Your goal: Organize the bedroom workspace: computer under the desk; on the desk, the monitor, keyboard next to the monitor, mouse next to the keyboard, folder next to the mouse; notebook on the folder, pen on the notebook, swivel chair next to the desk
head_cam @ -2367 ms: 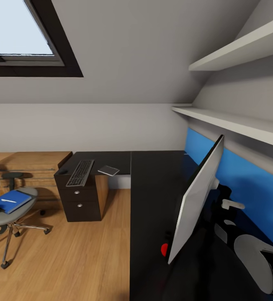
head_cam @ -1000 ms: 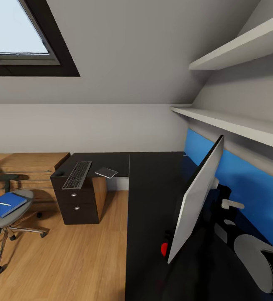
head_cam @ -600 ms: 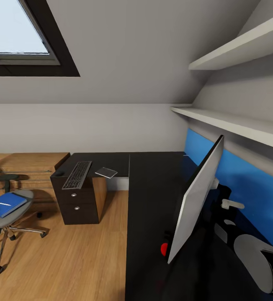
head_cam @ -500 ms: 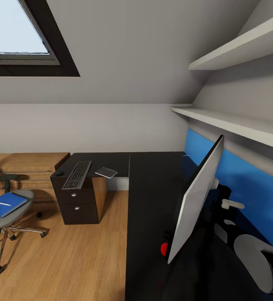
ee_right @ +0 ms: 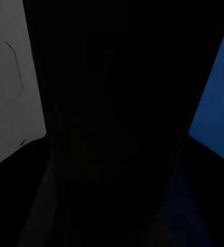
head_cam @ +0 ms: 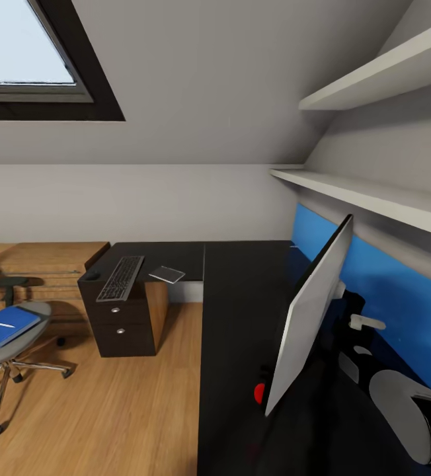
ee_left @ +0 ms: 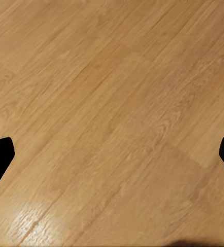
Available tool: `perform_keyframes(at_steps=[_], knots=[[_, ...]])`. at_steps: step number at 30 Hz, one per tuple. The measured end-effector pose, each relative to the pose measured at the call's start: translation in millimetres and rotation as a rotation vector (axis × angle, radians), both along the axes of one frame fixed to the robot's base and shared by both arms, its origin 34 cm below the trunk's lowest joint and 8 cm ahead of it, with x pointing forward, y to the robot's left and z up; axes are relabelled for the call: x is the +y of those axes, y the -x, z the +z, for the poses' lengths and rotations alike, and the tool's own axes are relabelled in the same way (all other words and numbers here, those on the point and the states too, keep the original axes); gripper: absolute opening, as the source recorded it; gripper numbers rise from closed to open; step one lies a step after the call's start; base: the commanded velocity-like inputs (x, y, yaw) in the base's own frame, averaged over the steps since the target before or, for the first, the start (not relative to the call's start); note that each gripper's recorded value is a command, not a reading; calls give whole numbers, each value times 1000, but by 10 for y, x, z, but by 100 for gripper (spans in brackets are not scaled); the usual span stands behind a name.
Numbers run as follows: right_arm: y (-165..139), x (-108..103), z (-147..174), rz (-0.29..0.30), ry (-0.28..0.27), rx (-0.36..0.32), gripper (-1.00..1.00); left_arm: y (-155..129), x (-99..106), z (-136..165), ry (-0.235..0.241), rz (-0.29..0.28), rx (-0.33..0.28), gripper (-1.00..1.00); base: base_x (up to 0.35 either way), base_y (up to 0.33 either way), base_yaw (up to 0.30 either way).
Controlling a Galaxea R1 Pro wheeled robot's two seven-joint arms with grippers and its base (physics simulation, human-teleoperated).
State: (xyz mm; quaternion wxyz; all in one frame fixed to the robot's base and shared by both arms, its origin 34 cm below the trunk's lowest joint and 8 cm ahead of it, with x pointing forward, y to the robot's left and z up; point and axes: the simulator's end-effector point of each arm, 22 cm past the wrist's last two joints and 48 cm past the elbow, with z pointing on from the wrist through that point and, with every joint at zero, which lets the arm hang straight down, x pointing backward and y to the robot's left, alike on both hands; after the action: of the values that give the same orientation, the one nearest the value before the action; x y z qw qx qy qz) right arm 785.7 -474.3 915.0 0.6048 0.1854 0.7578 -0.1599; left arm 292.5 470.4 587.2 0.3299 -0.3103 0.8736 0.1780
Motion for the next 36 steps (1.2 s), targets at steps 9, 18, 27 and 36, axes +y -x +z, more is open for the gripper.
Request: perform_keyframes(at_steps=[9, 18, 27, 36], knots=[[-3, -1, 0, 0, 2, 0, -100, -1, 0, -1, 0, 0, 0, 100, 49, 0, 0], [-6, -2, 0, -1, -5, 0, -100, -2, 0, -1, 0, 0, 0, 100, 57, -59, 0], [-7, 1, -1, 0, -4, 0, -100, -4, -1, -1, 0, 0, 0, 100, 11, -12, 0], [-12, 7, 2, 3, -1, 2, -100, -3, -1, -1, 0, 0, 0, 100, 23, -87, 0]])
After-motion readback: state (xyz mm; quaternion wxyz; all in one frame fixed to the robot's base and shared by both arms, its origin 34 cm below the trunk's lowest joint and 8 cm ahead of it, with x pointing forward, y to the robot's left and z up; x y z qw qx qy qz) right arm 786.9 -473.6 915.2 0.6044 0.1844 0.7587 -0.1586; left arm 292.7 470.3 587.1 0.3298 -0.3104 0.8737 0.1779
